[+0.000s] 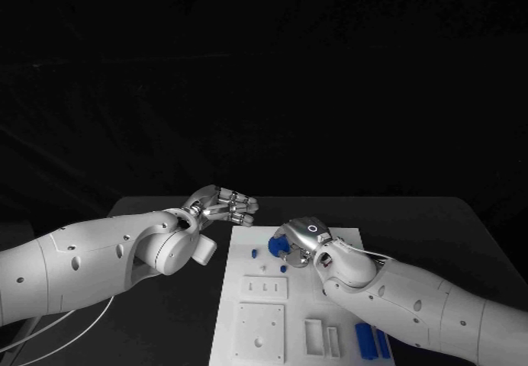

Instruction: Assemble the parts on the task board

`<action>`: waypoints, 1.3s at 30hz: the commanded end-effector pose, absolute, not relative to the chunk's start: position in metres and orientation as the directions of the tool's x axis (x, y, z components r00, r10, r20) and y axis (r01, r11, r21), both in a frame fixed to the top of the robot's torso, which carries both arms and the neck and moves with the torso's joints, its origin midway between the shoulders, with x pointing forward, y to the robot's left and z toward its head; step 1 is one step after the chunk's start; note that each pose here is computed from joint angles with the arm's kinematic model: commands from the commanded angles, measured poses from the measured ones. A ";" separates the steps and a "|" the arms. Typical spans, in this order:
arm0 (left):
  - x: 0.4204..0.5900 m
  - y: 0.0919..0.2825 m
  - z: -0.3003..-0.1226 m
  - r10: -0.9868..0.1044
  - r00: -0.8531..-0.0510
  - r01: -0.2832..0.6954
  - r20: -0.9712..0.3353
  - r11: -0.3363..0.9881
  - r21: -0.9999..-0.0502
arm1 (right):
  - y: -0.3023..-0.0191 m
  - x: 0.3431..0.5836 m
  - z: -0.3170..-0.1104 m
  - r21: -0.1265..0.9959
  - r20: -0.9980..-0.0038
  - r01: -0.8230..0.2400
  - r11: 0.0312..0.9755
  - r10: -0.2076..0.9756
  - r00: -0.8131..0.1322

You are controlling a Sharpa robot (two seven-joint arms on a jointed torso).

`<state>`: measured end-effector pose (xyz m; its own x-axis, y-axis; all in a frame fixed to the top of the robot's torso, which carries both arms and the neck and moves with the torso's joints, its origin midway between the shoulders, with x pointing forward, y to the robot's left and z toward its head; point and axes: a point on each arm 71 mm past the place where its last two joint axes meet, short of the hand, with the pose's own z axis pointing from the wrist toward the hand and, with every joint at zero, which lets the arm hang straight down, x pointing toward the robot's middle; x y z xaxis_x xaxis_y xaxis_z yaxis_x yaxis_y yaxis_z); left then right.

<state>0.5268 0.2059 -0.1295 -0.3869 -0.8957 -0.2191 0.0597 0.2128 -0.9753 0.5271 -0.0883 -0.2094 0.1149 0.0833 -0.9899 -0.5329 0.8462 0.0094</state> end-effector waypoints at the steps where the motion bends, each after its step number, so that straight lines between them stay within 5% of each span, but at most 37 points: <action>1: 0.526 0.203 -0.128 -0.890 -0.401 0.068 -0.218 0.208 -0.976 | -0.087 0.527 -0.212 0.003 -0.992 -0.541 0.841 0.069 0.102; 39: 0.526 0.204 -0.128 -0.889 -0.403 0.066 -0.217 0.208 -0.976 | -0.089 0.531 -0.220 0.058 -0.998 -0.517 0.854 0.070 0.004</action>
